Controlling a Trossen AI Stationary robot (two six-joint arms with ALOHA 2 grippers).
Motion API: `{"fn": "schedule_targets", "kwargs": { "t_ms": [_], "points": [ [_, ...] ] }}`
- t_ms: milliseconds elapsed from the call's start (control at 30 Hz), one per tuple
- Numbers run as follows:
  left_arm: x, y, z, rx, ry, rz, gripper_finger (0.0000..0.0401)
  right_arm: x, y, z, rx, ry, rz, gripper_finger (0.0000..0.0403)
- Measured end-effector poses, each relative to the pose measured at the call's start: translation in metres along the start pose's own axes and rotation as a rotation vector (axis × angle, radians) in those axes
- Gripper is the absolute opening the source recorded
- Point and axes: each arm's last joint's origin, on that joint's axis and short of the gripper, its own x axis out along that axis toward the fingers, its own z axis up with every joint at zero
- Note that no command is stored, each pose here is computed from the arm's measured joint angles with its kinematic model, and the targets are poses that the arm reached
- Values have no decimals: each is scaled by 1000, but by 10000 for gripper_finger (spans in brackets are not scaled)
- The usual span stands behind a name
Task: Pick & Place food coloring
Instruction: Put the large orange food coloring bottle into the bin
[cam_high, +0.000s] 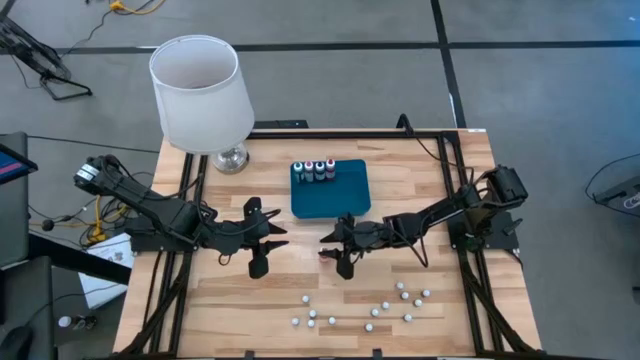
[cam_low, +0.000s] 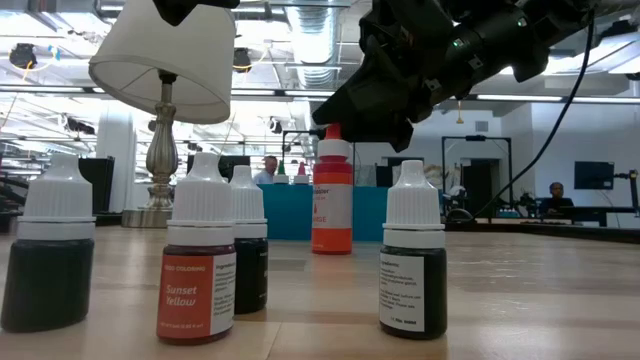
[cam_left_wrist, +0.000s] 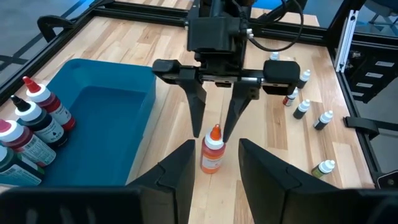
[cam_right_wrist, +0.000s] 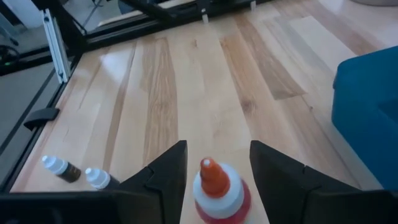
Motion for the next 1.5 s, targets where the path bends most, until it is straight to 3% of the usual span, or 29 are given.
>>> {"fn": "schedule_targets", "kwargs": {
  "t_ms": [267,900,1500],
  "points": [
    [0,0,0,0,0,0,114,-1,3,-3,-25,18,1,148],
    [0,0,0,-6,0,-1,114,-1,4,-4,-29,27,3,42],
    [0,0,0,-6,0,-1,114,-1,4,-4,-13,29,3,41]
  ]
}}
